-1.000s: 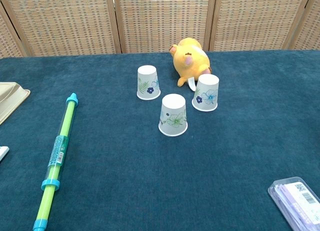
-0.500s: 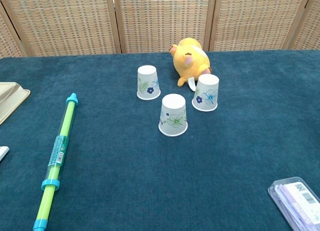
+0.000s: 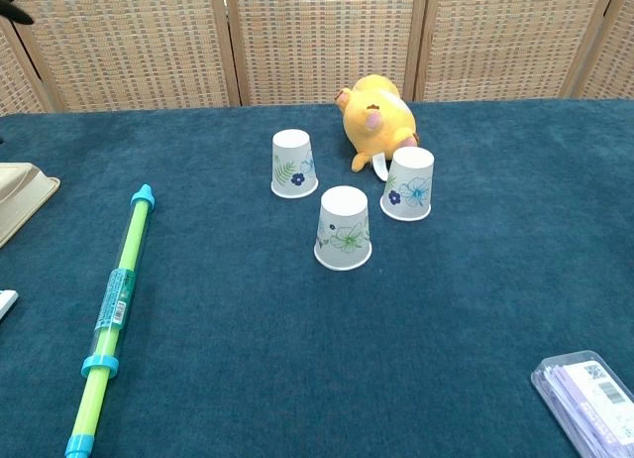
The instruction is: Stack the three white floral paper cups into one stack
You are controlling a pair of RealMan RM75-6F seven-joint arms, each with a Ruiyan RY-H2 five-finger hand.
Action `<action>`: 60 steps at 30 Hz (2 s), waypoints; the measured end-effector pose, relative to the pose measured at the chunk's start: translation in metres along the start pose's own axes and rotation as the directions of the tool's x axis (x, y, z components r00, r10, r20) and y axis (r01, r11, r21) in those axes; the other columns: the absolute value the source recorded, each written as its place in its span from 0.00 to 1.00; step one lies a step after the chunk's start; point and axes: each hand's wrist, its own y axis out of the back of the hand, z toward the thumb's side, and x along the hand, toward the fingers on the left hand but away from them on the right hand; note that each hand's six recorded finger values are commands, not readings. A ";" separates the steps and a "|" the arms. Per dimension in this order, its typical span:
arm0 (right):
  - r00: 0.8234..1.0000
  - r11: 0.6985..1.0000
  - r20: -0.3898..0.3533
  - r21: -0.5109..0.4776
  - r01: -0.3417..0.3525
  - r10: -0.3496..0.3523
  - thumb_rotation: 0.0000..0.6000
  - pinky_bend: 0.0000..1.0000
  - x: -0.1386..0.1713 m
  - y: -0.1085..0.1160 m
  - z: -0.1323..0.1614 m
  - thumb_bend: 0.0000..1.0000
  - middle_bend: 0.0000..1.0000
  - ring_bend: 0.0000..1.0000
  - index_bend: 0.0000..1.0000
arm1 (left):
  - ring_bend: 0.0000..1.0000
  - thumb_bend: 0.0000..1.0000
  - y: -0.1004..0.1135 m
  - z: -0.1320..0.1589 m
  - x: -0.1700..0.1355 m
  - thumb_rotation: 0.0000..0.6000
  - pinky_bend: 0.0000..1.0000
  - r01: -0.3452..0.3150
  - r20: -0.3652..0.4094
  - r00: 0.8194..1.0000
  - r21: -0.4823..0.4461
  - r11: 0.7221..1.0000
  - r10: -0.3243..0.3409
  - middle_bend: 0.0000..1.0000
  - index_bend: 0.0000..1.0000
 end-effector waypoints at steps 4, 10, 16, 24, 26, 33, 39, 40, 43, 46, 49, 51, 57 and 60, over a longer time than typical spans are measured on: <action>1.000 1.000 0.010 -0.011 -0.007 0.007 1.00 0.00 -0.001 -0.001 -0.004 0.13 0.00 0.00 0.00 | 0.00 0.21 0.006 0.021 0.035 1.00 0.07 0.014 0.037 0.999 0.021 1.000 -0.014 0.00 0.13; 0.999 0.999 0.033 -0.035 -0.006 0.007 1.00 0.00 -0.005 0.001 -0.013 0.13 0.00 0.00 0.00 | 0.00 0.22 -0.008 0.055 0.085 1.00 0.07 0.095 0.076 0.992 0.015 0.995 -0.096 0.00 0.18; 0.999 0.999 0.047 -0.043 -0.011 0.013 1.00 0.00 -0.006 0.000 -0.019 0.13 0.00 0.00 0.00 | 0.00 0.23 -0.026 0.089 0.129 1.00 0.09 0.147 0.092 0.984 0.079 0.986 -0.154 0.00 0.23; 0.998 0.998 0.063 -0.058 -0.021 0.025 1.00 0.00 -0.008 -0.002 -0.026 0.13 0.00 0.00 0.00 | 0.00 0.23 -0.047 0.114 0.156 1.00 0.09 0.182 0.088 0.977 0.115 0.977 -0.192 0.00 0.24; 0.997 0.998 0.069 -0.063 -0.021 0.025 1.00 0.00 -0.009 -0.002 -0.028 0.13 0.00 0.00 0.00 | 0.00 0.23 -0.053 0.121 0.163 1.00 0.09 0.194 0.083 0.975 0.119 0.974 -0.204 0.00 0.24; 0.996 0.996 0.085 -0.085 -0.019 0.026 1.00 0.00 -0.011 -0.001 -0.036 0.13 0.00 0.00 0.00 | 0.00 0.23 -0.071 0.141 0.186 1.00 0.09 0.227 0.066 0.969 0.133 0.965 -0.237 0.00 0.21; 0.995 0.995 0.093 -0.098 -0.030 0.039 1.00 0.00 -0.014 -0.004 -0.040 0.13 0.00 0.00 0.00 | 0.00 0.23 -0.082 0.160 0.202 1.00 0.09 0.245 0.064 0.965 0.140 0.959 -0.256 0.00 0.21; 0.995 0.994 0.094 -0.100 -0.032 0.041 1.00 0.00 -0.014 -0.004 -0.040 0.13 0.00 0.00 0.00 | 0.00 0.23 -0.084 0.164 0.205 1.00 0.09 0.248 0.065 0.964 0.142 0.958 -0.259 0.00 0.21; 0.994 0.994 0.097 -0.105 -0.040 0.050 1.00 0.00 -0.015 -0.006 -0.042 0.13 0.00 0.00 0.00 | 0.00 0.23 -0.089 0.176 0.211 1.00 0.09 0.256 0.071 0.961 0.145 0.956 -0.268 0.00 0.21; 0.994 0.993 0.100 -0.110 -0.041 0.052 1.00 0.00 -0.016 -0.007 -0.043 0.13 0.00 0.00 0.00 | 0.00 0.23 -0.094 0.187 0.216 1.00 0.09 0.264 0.079 0.958 0.145 0.954 -0.277 0.00 0.21; 0.993 0.992 0.110 -0.119 -0.037 0.051 1.00 0.00 -0.017 -0.006 -0.047 0.13 0.00 0.00 0.00 | 0.00 0.23 -0.098 0.196 0.221 1.00 0.09 0.267 0.083 0.956 0.151 0.952 -0.282 0.00 0.22; 0.992 0.991 0.118 -0.126 -0.036 0.051 1.00 0.00 -0.018 -0.006 -0.050 0.13 0.00 0.00 0.00 | 0.00 0.23 -0.100 0.201 0.224 1.00 0.09 0.270 0.085 0.955 0.156 0.950 -0.285 0.00 0.22; 0.990 0.990 0.132 -0.133 -0.039 0.057 1.00 0.00 -0.019 -0.007 -0.056 0.13 0.00 0.00 0.00 | 0.00 0.23 -0.110 0.217 0.230 1.00 0.09 0.285 0.090 0.949 0.165 0.944 -0.302 0.00 0.25; 0.989 0.990 0.135 -0.136 -0.037 0.055 1.00 0.00 -0.019 -0.007 -0.057 0.13 0.00 0.00 0.00 | 0.00 0.24 -0.114 0.220 0.231 1.00 0.09 0.290 0.088 0.947 0.172 0.942 -0.308 0.00 0.30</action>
